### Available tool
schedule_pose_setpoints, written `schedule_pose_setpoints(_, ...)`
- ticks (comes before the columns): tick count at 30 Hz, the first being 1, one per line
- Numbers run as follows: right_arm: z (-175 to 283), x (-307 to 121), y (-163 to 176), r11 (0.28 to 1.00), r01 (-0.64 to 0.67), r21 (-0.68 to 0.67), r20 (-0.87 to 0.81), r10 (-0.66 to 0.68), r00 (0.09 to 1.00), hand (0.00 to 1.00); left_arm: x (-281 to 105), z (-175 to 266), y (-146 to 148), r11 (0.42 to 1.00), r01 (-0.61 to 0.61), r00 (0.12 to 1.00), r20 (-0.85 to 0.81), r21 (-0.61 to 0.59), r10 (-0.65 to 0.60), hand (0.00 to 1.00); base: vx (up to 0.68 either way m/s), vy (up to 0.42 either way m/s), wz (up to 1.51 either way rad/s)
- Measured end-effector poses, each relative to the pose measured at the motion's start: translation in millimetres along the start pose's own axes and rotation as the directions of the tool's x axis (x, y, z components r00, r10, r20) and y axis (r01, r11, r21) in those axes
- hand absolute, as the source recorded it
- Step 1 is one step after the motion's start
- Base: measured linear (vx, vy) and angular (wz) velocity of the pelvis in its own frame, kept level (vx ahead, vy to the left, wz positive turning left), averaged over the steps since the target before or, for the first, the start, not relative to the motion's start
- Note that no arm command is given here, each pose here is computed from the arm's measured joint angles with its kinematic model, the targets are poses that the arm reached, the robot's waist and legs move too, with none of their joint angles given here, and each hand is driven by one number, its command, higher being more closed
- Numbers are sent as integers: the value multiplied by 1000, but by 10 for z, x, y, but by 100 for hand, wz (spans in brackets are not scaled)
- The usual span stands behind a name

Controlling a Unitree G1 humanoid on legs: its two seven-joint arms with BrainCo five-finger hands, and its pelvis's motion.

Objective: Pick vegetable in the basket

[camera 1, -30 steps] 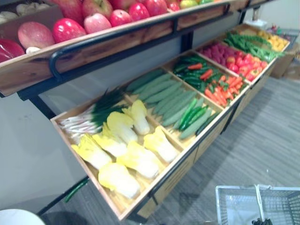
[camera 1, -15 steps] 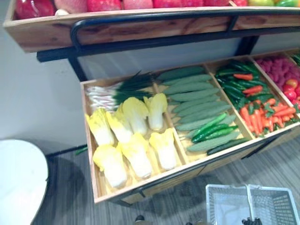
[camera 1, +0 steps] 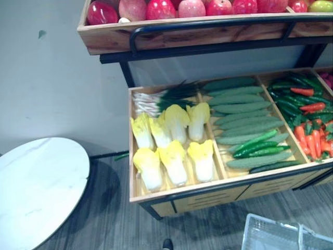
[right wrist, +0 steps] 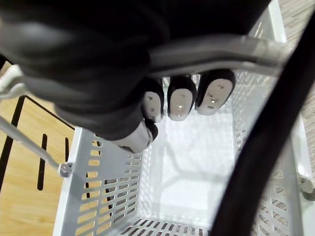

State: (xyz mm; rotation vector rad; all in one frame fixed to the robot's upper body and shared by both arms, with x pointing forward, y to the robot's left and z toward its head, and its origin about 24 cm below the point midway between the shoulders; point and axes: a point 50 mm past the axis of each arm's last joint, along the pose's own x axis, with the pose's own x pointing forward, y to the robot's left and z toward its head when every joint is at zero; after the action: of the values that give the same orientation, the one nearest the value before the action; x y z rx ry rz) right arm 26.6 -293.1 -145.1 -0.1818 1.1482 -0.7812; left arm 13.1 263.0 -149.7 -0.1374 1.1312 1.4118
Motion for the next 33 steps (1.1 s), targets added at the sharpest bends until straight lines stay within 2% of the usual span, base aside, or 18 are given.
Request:
schedule_pose_setpoints(1,-7,-3,6,1000,1,1,-3,-1,1000,100,-12,77,-37,1000,3,999,34,-28,-2,0,101,59,27)
schedule_pose_setpoints(3,-78,-29,29,1000,1,11,-27,-1,1000,100,-119,426,-187,990,43,979,202,-133,-16,0,50,20,8)
schedule_pose_setpoints(6,-62,-39,78,1000,-13,-4,-23,13,1000,100,-308,738,-350,979,117,925,378,-166,-46,0,37,-3,4)
schedule_pose_setpoints(8,-38,-46,103,1000,-16,-24,-6,16,1000,100,-531,967,-490,966,184,856,513,-181,-67,0,37,-13,9)
schedule_pose_setpoints(11,12,-55,148,998,-31,-46,21,32,999,100,-739,1120,-575,943,264,783,616,-203,-87,0,58,-6,3)
schedule_pose_setpoints(13,27,-59,170,998,-38,-49,28,39,999,100,-818,1163,-624,929,318,752,647,-191,-125,0,50,-13,0)
schedule_pose_setpoints(17,37,-71,218,997,-52,-58,33,54,998,100,-991,1135,-783,889,452,671,683,-68,-289,0,45,-27,-2)
schedule_pose_setpoints(19,54,-72,235,996,-57,-64,39,60,997,100,-1053,1121,-834,867,496,651,681,-47,-335,0,27,-26,-9)
schedule_pose_setpoints(27,70,-90,305,994,-79,-76,48,83,995,100,-1326,1132,-1034,808,587,551,706,50,-444,0,13,-11,-17)
schedule_pose_setpoints(33,28,-110,328,994,-84,-71,37,87,996,100,-1614,1206,-1182,719,676,413,725,161,-551,0,0,2,-10)
